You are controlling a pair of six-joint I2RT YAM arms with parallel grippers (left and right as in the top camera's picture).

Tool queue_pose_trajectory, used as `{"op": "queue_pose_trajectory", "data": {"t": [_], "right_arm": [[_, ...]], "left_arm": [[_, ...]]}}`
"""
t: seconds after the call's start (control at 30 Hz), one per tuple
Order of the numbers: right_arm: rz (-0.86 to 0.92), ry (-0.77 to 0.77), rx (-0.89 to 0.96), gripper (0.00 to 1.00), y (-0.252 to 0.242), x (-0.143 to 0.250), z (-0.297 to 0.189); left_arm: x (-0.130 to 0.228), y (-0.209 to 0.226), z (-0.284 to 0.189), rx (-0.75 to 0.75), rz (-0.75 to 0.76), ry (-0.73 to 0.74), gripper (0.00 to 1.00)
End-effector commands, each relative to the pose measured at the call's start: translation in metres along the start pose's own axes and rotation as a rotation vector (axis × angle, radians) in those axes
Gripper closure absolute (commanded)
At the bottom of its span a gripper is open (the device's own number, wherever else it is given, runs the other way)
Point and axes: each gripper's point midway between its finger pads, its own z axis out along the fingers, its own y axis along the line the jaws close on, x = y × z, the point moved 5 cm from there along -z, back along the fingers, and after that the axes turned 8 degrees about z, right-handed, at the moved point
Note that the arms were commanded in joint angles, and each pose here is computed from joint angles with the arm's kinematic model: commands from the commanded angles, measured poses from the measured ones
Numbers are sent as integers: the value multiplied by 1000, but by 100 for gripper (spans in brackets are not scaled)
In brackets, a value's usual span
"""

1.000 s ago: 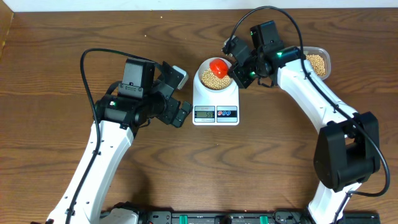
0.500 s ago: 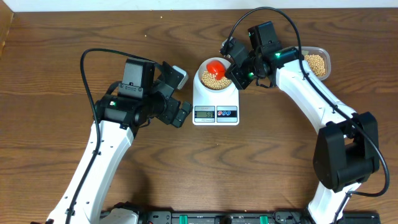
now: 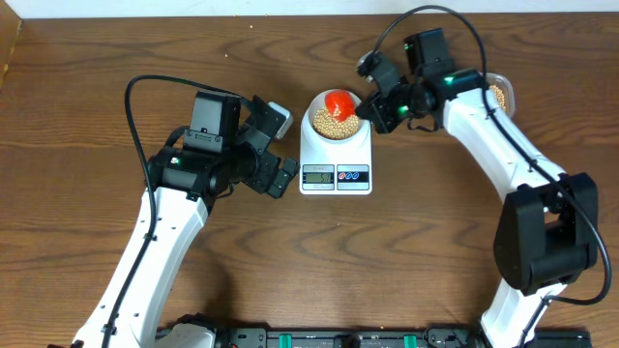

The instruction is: Scoop item into bowl and weigh 50g on scale

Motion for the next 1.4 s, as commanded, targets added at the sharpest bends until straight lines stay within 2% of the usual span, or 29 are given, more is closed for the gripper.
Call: {"op": "queue_pose_trajectory", "data": {"t": [0.0, 0.27, 0.67, 0.9, 1.2, 1.33, 1.37], "right_arm": [[11, -70, -88, 99, 8, -13, -22], [36, -111, -200, 99, 6, -16, -35], [10, -155, -251, 99, 9, -22, -45], [12, -230, -216, 99, 3, -29, -88], [106, -339, -35, 99, -37, -18, -171], [217, -310, 180, 99, -76, 4, -193], [276, -259, 320, 99, -96, 19, -199]], "left_arm": [[-3, 0, -1, 9, 15, -7, 2], [-3, 0, -1, 9, 15, -7, 2], [-3, 0, -1, 9, 15, -7, 2], [-3, 0, -1, 9, 15, -7, 2], [-3, 0, -1, 9, 15, -7, 2], [-3, 0, -1, 9, 15, -7, 2], [-3, 0, -1, 9, 15, -7, 2]]}}
